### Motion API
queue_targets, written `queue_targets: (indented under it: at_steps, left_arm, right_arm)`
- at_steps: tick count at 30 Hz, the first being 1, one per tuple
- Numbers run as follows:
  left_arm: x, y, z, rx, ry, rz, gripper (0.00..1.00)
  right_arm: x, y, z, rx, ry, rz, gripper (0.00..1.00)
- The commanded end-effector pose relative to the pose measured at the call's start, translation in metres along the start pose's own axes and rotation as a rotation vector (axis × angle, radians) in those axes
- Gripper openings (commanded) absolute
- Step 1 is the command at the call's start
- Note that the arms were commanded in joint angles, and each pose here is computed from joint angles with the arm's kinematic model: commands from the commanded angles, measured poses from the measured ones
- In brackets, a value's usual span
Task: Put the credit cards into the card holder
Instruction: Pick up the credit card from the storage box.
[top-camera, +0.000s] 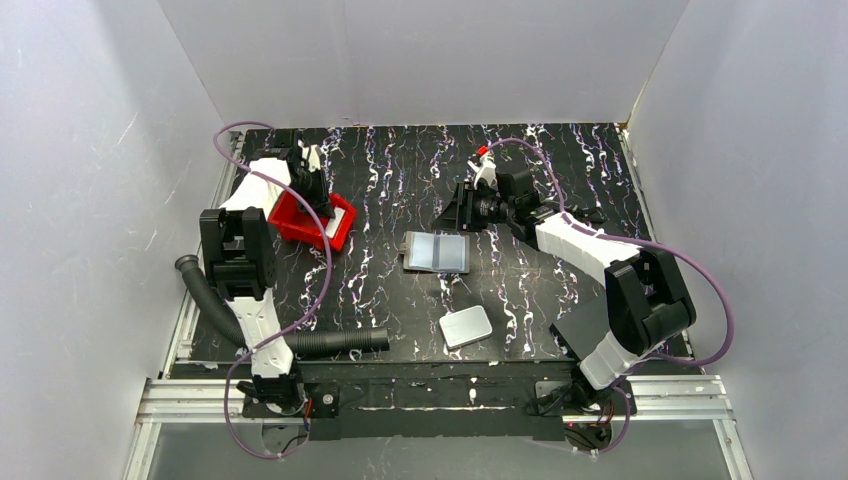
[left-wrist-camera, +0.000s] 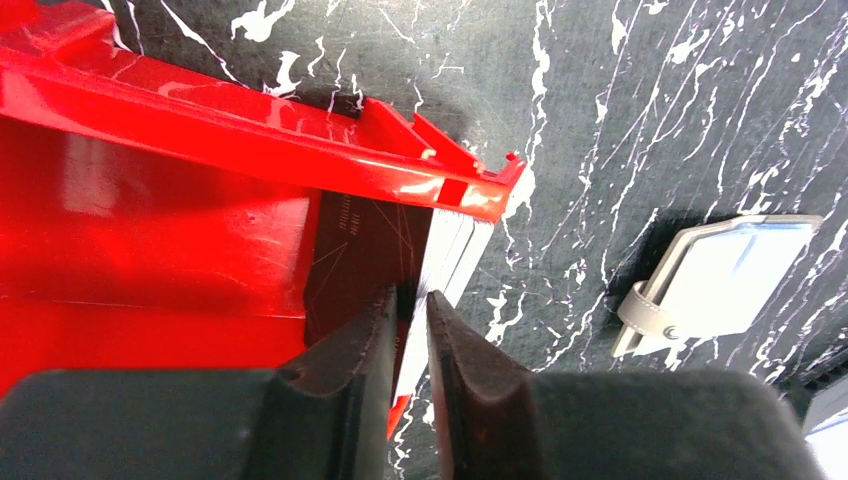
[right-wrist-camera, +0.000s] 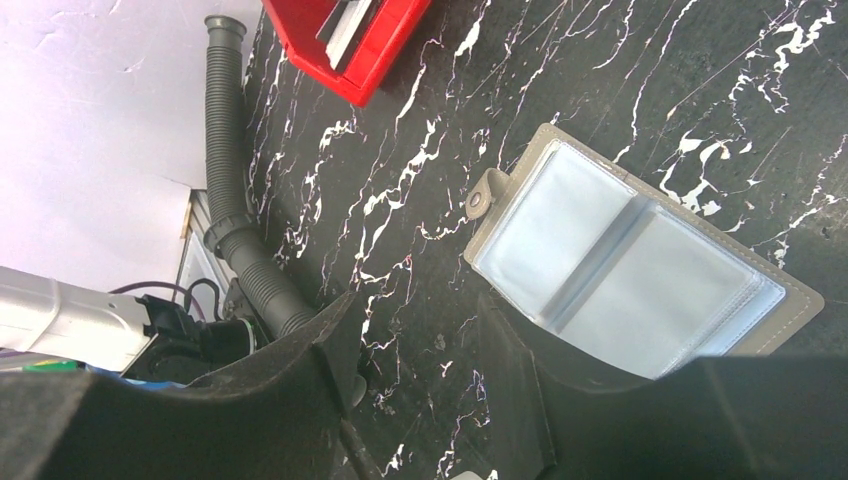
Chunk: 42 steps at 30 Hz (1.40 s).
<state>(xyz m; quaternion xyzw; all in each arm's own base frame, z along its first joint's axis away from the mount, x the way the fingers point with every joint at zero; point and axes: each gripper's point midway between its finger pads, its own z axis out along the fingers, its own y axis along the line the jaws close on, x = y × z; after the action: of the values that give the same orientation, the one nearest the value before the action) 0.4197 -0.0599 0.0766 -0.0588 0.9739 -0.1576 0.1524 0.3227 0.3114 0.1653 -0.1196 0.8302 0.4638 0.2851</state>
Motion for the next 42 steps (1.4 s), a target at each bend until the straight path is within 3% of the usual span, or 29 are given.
queue_targets:
  at_steps: [1,11,19,31,42]
  left_arm:
    - [0.0,-0.003,-0.015,-0.005,-0.024,0.005,0.12]
    - [-0.003,0.006,-0.023,-0.067,-0.039,0.009,0.0]
    - [-0.015,0.017,-0.043,-0.162,-0.114,0.025,0.0]
    - [-0.02,0.029,-0.037,-0.225,-0.127,0.019,0.0]
    - [-0.039,0.028,-0.088,-0.296,-0.289,0.016,0.0]
  right_arm:
    - [-0.007,0.007,0.001,-0.036,-0.024,-0.028,0.54]
    - [-0.007,0.007,0.001,-0.041,-0.026,-0.023,0.54]
    - [-0.006,0.007,0.002,-0.044,-0.022,-0.022,0.54]
    - [-0.005,0.006,0.003,-0.046,-0.021,-0.016,0.53]
    - [-0.003,0.002,0.008,-0.038,-0.01,-0.015,0.53]
